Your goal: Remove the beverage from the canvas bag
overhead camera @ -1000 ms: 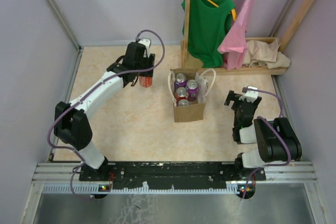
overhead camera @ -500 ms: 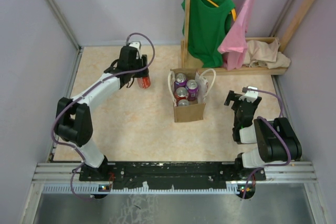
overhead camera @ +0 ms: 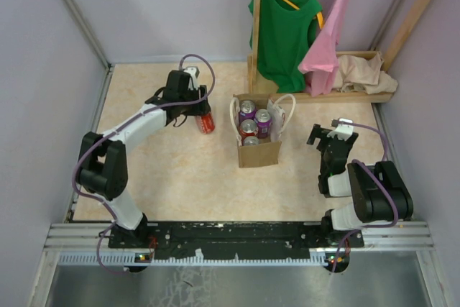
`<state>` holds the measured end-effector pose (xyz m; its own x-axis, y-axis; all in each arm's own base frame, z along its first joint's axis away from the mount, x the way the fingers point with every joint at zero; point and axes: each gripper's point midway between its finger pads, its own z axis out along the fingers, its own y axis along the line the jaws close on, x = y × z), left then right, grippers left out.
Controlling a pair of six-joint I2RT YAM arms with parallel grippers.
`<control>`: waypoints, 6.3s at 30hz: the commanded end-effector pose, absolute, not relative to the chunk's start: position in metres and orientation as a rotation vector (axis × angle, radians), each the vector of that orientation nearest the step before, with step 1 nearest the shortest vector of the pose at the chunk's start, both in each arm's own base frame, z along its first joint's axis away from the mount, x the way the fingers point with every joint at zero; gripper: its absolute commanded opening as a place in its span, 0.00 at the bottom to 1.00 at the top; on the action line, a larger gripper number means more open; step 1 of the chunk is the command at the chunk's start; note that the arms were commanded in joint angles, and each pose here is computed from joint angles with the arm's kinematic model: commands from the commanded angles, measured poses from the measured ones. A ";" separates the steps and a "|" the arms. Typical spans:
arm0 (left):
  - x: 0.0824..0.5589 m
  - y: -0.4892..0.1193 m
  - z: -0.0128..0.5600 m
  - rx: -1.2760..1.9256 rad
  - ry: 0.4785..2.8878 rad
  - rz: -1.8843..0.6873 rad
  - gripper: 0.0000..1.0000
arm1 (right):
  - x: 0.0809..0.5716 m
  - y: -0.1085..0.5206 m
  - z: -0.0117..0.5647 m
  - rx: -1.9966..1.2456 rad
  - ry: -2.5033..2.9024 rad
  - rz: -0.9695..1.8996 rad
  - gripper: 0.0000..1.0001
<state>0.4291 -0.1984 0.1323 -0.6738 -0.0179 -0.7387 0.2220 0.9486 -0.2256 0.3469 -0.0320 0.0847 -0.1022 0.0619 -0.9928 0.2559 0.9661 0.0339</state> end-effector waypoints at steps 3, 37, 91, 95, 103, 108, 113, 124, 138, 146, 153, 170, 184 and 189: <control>0.421 -0.207 0.158 0.181 2.200 -0.455 0.01 | 0.357 -0.034 0.109 0.252 1.585 -0.166 0.99; 0.344 -0.326 0.383 0.638 1.678 -0.544 0.91 | 0.357 -0.034 0.109 0.252 1.585 -0.167 0.99; 0.271 -0.389 0.155 0.263 2.571 -0.306 0.71 | 0.357 -0.034 0.109 0.252 1.585 -0.165 0.99; 0.270 -0.389 0.148 0.248 2.597 -0.287 0.85 | 0.357 -0.034 0.109 0.252 1.585 -0.166 0.99; 0.272 -0.377 0.170 0.201 2.571 -0.229 0.97 | 0.357 -0.034 0.109 0.251 1.585 -0.166 0.99; 0.271 -0.371 0.174 0.193 2.560 -0.218 0.97 | 0.357 -0.034 0.108 0.252 1.586 -0.166 0.99; 0.266 -0.366 0.158 0.226 2.605 -0.166 0.99 | 0.357 -0.034 0.109 0.252 1.586 -0.166 0.99; 0.260 -0.374 0.136 0.290 2.728 -0.178 0.99 | 0.357 -0.034 0.109 0.252 1.585 -0.167 0.99; 0.254 -0.365 0.094 0.303 2.816 -0.053 0.99 | 0.357 -0.034 0.109 0.252 1.585 -0.167 0.99; 0.253 -0.366 0.080 0.336 2.856 -0.068 0.95 | 0.357 -0.034 0.109 0.253 1.585 -0.166 0.99; 0.241 -0.362 0.063 0.383 2.921 -0.059 0.80 | 0.357 -0.034 0.109 0.252 1.585 -0.167 0.99; 0.253 -0.385 0.114 0.515 2.814 -0.240 0.00 | 0.357 -0.034 0.109 0.253 1.585 -0.167 0.99; 0.257 -0.398 0.191 0.665 2.635 -0.420 0.00 | 0.357 -0.034 0.109 0.252 1.586 -0.167 0.99; 0.259 -0.397 0.211 0.717 2.583 -0.433 0.00 | 0.357 -0.034 0.109 0.253 1.585 -0.166 0.99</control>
